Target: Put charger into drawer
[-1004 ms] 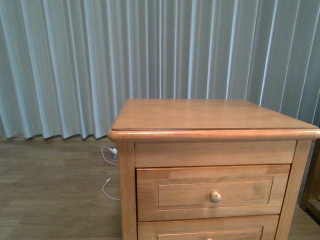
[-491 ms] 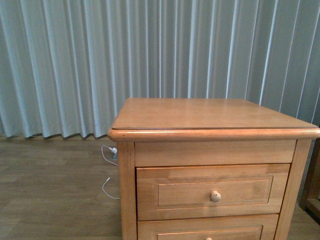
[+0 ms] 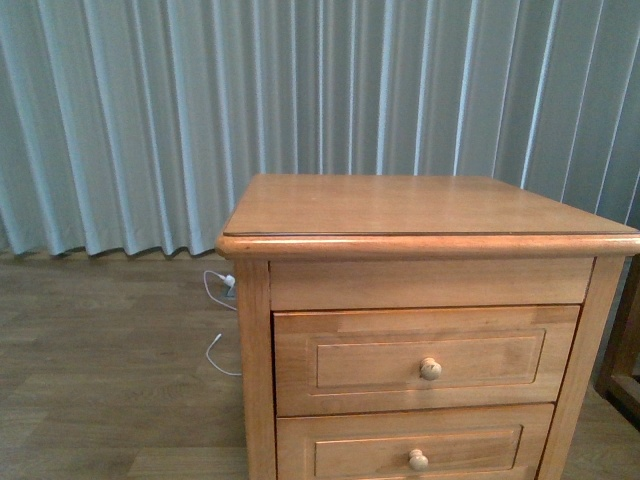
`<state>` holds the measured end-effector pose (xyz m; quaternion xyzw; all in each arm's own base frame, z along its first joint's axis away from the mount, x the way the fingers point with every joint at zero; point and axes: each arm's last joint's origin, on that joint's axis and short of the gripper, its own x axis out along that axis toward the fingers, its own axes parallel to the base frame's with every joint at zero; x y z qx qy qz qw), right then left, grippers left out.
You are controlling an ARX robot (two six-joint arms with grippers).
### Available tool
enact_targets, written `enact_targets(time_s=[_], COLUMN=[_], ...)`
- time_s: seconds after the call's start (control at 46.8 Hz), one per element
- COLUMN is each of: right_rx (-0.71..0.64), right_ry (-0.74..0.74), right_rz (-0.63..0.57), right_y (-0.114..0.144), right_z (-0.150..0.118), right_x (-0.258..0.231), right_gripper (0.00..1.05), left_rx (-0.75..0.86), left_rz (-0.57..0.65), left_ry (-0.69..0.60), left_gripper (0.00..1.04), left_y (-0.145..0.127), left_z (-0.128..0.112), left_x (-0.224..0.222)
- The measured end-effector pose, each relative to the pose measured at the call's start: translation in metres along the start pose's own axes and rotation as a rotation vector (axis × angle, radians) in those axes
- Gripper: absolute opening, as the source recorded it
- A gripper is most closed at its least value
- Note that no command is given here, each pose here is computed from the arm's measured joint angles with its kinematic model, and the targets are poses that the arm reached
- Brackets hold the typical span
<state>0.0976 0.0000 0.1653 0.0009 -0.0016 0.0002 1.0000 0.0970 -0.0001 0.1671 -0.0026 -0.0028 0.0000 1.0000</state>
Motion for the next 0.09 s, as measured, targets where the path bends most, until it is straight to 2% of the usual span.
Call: enact_targets(time_s=[0.085], right_rx=[0.001], right_ry=[0.0], right_rz=[0.0], right_y=[0.0], right_z=[0.0], right_x=[0.0], right_gripper=[0.99], left_rx=[0.0], left_rz=[0.0], left_ry=[0.0], left_gripper=[0.99], left_y=[0.0], left_z=[0.0], left_x=[0.0])
